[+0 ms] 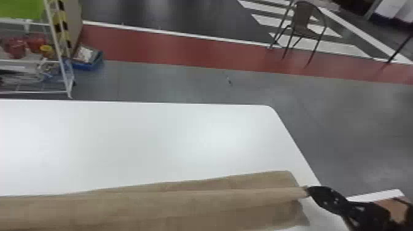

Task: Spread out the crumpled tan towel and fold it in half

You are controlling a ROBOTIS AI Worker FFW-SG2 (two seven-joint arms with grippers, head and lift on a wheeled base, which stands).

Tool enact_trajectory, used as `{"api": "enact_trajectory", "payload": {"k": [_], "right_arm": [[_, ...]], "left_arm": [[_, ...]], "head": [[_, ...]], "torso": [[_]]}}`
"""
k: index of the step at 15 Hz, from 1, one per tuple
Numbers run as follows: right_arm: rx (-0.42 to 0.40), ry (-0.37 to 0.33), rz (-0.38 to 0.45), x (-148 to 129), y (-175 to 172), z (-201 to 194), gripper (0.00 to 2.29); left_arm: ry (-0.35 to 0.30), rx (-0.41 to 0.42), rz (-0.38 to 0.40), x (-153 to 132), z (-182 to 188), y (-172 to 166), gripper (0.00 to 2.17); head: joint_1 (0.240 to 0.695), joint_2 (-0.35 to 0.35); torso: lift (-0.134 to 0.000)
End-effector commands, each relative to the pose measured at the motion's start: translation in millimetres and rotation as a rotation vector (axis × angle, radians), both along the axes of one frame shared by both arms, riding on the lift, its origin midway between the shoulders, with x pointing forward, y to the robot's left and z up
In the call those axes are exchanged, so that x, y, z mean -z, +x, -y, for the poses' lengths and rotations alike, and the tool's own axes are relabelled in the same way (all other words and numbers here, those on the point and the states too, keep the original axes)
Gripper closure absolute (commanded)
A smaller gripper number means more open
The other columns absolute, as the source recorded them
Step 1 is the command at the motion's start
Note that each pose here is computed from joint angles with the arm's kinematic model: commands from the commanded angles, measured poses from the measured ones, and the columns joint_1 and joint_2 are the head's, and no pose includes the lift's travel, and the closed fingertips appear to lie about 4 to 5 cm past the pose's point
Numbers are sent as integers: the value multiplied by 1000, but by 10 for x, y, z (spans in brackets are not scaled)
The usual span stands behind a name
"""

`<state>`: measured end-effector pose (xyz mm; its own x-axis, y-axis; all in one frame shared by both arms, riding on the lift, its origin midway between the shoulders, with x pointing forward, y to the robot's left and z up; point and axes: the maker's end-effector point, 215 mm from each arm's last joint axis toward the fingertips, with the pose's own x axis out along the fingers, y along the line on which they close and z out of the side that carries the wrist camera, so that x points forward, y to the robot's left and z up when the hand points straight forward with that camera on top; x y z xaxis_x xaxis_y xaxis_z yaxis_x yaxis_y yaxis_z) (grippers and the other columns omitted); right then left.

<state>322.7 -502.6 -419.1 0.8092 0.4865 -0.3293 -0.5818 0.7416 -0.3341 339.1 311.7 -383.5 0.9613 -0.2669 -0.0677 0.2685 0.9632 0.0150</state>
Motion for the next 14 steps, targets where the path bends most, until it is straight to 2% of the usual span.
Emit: {"api": "enact_trajectory", "payload": {"k": [1,2,3,4,5,9,14], "right_arm": [[11,-15,7,12,-22,78,964],[12,-18,6,9,-29,88,923],[16,-17,7,5,-42,102,826],[19,-14,9,0,-44,105,275],[22,-14,10,-3,-49,114,16],[50,1,15,-8,-102,187,22],[68,17,88,-343,-82,216,36]], "left_arm": [[19,-7,-22,84,-104,-54,1220],[20,3,-50,157,-110,-79,1166],[12,13,-110,291,-145,-117,822],[5,41,-146,377,-140,-164,194],[9,44,-152,386,-198,-210,-1],[-3,42,-174,406,-469,-443,19],[78,-4,-165,107,-864,-567,22]], "head": [[695,-323],[695,-330],[695,-330],[695,-331],[695,-334],[695,-329],[695,-291]], "torso": [[-122],[-122],[-122],[-122],[-122],[-122],[-122]]}}
